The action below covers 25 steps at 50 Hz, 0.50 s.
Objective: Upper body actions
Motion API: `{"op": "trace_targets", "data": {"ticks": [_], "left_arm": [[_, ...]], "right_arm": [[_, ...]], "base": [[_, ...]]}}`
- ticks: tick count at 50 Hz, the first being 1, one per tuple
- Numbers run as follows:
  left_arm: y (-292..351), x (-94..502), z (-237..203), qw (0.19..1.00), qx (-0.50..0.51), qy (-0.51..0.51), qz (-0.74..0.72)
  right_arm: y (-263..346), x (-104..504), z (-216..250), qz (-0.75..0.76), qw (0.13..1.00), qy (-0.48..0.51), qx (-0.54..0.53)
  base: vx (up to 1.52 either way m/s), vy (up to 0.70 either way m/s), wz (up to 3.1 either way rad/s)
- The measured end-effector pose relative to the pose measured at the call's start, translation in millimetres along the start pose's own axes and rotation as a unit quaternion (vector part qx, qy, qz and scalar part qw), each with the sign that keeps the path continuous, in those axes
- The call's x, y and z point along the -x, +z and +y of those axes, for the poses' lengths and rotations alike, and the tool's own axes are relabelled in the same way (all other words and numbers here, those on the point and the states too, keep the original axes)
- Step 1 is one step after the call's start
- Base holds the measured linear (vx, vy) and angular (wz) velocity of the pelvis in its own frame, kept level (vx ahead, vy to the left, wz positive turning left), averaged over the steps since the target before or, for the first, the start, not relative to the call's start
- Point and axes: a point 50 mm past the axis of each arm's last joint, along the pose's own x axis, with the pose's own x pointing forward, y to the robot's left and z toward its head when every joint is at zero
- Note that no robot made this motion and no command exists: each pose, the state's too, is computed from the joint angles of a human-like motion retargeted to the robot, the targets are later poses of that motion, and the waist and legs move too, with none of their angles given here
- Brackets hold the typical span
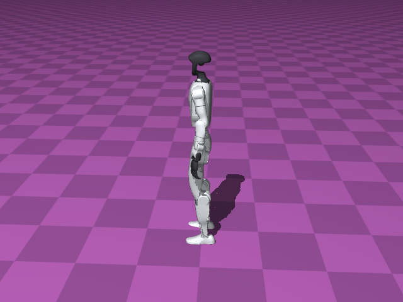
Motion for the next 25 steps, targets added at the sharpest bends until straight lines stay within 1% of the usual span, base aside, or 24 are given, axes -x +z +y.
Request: {"op": "trace_targets", "data": {"ticks": [6, 11, 20, 25], "left_arm": [[-0.1, 11.6, 30.2, 0.997, -0.028, 0.03, -0.07], [-4.5, 22.5, 43.9, 0.994, -0.03, 0.027, -0.105], [-11.8, 24.5, 42.3, 0.994, 0.005, 0.0, -0.108], [-15.6, 14.6, 33.0, 0.998, -0.018, -0.008, -0.066]], "right_arm": [[-3.4, 0.4, -3.3, 0.004, 1.0, -0.01, 0.01], [-2.6, -0.1, -5.3, 0.006, 1.0, -0.007, 0.025], [6.5, -1.8, -7.6, -0.006, 0.998, -0.009, 0.055], [10.6, -2.1, -2.7, -0.009, 0.999, -0.002, 0.05]], "base": [[0.0, 0.0, 0.0], [0.0, 0.0, 0.0], [0.0, 0.0, 0.0], [0.0, 0.0, 0.0]]}}
